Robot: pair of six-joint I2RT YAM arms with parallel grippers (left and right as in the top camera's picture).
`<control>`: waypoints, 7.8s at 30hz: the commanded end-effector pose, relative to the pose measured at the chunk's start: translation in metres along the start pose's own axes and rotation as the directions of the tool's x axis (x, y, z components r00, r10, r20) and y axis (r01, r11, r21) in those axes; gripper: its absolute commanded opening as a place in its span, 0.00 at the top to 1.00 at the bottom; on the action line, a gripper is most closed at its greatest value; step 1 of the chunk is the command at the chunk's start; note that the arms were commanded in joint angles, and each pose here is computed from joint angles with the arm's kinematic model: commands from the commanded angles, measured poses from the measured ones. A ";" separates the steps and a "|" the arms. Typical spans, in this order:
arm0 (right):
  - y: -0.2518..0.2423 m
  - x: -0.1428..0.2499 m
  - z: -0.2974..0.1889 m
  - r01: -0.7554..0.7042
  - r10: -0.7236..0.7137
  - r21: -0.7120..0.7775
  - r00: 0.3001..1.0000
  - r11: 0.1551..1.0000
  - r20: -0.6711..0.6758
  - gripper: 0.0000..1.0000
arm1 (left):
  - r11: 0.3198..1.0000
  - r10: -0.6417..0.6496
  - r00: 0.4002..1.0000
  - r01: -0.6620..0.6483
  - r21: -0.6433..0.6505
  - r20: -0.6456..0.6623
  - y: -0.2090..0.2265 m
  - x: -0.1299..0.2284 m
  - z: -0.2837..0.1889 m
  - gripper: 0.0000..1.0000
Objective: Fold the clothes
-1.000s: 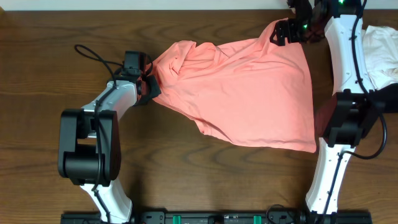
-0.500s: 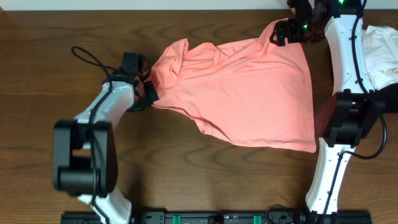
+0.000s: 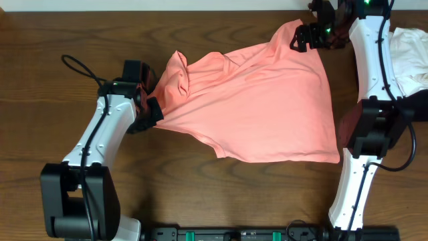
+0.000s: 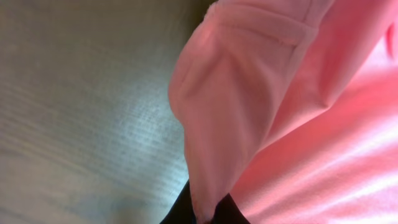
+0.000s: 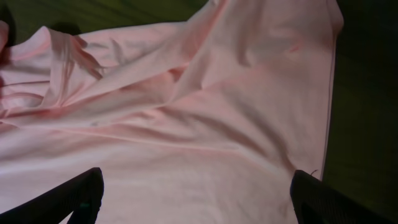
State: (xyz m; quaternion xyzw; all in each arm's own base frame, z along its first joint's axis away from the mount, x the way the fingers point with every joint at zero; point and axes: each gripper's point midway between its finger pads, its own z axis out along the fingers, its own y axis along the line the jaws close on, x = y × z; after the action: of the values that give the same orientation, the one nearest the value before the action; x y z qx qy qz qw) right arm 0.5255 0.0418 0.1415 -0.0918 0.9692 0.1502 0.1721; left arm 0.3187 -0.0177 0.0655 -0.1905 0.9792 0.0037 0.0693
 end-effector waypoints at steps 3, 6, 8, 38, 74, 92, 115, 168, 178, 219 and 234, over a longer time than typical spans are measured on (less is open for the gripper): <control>0.009 0.000 -0.011 0.019 -0.019 -0.011 1.000 1.000 0.007 0.07 | 0.998 -0.015 0.999 0.013 -0.053 -0.041 0.012 0.011 0.000 0.94; 0.009 0.002 -0.011 0.014 -0.014 -0.013 1.000 1.000 -0.005 0.07 | 0.998 -0.015 0.997 0.010 -0.070 -0.075 0.017 0.019 -0.001 0.94; 0.010 0.004 -0.011 0.013 -0.013 -0.014 1.000 1.000 -0.011 0.07 | 0.997 -0.014 0.995 0.006 -0.080 -0.094 0.019 0.024 -0.001 0.94; 0.015 0.004 -0.009 0.030 -0.030 -0.018 0.999 0.999 -0.013 0.04 | 0.937 0.224 0.796 -0.335 0.100 0.563 -0.073 -0.124 -0.043 0.27; 0.030 -0.002 -0.004 0.065 -0.065 -0.027 0.998 0.998 -0.001 0.04 | 0.682 0.661 0.581 -0.729 -0.057 0.476 -0.112 -0.107 0.044 0.37; 0.030 0.000 -0.004 0.063 -0.063 -0.028 0.998 0.998 -0.007 0.05 | 0.880 0.442 0.677 -0.454 -0.139 0.588 -0.095 -0.155 0.036 0.94; 0.024 0.002 -0.006 0.032 -0.032 -0.014 0.999 0.999 -0.013 0.09 | 0.984 0.130 0.713 -0.008 -0.176 0.689 -0.037 -0.175 -0.006 0.02; 0.039 0.193 -0.081 -0.353 0.355 0.193 0.935 0.916 0.025 0.20 | 0.975 -0.099 0.990 0.077 0.208 0.098 0.030 -0.006 0.020 0.01; 0.025 0.228 -0.056 -0.363 0.360 0.175 0.932 0.915 0.053 0.40 | 0.968 -0.055 0.995 0.034 0.249 0.078 0.018 -0.013 0.046 0.13; -0.013 0.304 0.001 -0.618 0.627 0.291 0.775 0.730 0.072 0.48 | 0.963 -0.213 0.976 0.216 0.161 -0.039 0.074 0.005 0.050 0.94; -0.013 0.315 0.018 -0.637 0.658 0.291 0.752 0.714 0.030 0.52 | 0.961 -0.224 0.974 0.227 0.160 -0.038 0.077 0.004 0.050 0.94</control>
State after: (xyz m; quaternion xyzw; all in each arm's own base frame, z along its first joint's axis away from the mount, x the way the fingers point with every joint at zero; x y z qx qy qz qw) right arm 0.2475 -0.0035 0.0136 0.2610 0.9589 0.0561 0.0958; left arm 0.2950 0.0513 0.0156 -0.2881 0.9499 -0.0910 0.0796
